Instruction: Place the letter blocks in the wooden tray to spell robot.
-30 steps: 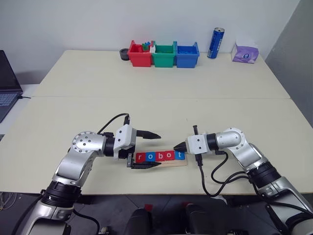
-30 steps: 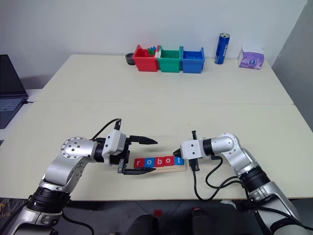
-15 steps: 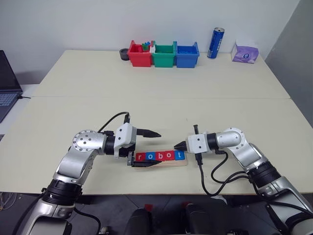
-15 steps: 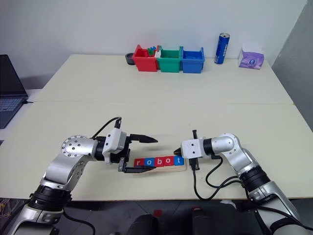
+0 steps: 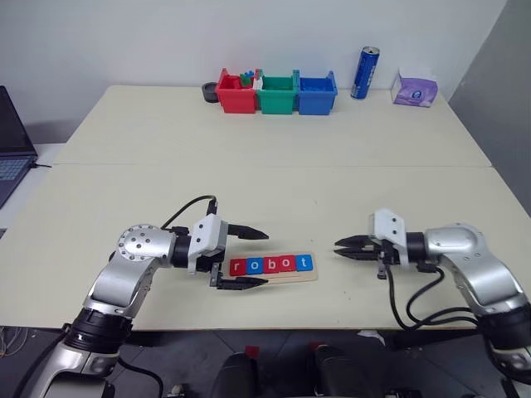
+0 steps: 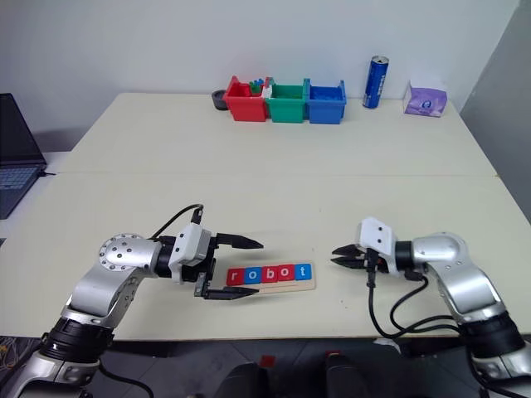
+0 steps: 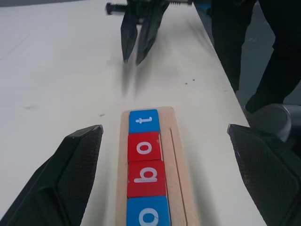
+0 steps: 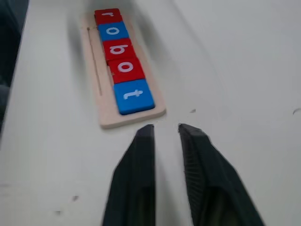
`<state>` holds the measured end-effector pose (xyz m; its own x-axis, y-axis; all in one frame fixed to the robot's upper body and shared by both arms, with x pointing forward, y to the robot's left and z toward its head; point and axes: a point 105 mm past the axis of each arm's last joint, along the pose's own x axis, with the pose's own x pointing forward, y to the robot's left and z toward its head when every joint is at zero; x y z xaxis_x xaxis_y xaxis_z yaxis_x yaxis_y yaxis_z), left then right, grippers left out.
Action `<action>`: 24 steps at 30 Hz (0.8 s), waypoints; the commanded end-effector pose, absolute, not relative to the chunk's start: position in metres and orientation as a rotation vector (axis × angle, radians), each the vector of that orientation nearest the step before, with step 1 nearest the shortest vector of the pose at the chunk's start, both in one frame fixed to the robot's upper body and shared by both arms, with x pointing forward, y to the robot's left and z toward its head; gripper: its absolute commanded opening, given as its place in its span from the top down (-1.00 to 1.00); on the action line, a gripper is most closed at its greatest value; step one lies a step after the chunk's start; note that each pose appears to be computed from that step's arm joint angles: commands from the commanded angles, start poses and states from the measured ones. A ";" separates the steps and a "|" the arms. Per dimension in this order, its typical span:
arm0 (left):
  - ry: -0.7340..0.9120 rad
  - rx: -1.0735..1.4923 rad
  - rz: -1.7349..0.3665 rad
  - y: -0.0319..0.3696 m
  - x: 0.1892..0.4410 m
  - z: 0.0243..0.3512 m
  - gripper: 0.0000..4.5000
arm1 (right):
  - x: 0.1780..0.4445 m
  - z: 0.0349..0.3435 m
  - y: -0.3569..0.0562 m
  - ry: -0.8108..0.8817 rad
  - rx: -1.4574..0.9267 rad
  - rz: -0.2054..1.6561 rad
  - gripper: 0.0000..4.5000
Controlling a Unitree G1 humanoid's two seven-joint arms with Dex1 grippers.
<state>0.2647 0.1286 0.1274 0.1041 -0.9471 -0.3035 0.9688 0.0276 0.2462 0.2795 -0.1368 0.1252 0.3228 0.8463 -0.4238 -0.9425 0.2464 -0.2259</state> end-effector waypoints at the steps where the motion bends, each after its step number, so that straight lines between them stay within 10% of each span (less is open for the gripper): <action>1: 0.019 0.455 -1.461 0.134 0.260 0.138 -1.00 | 0.269 0.148 -0.136 0.186 -0.440 1.207 0.11; 8: 0.066 0.426 -1.371 0.151 0.248 0.133 -1.00 | 0.244 0.150 -0.128 0.185 -0.389 1.151 -0.98; 24: 0.145 0.438 -1.227 0.173 0.253 0.133 -1.00 | 0.245 0.130 -0.121 0.164 -0.413 1.165 -0.98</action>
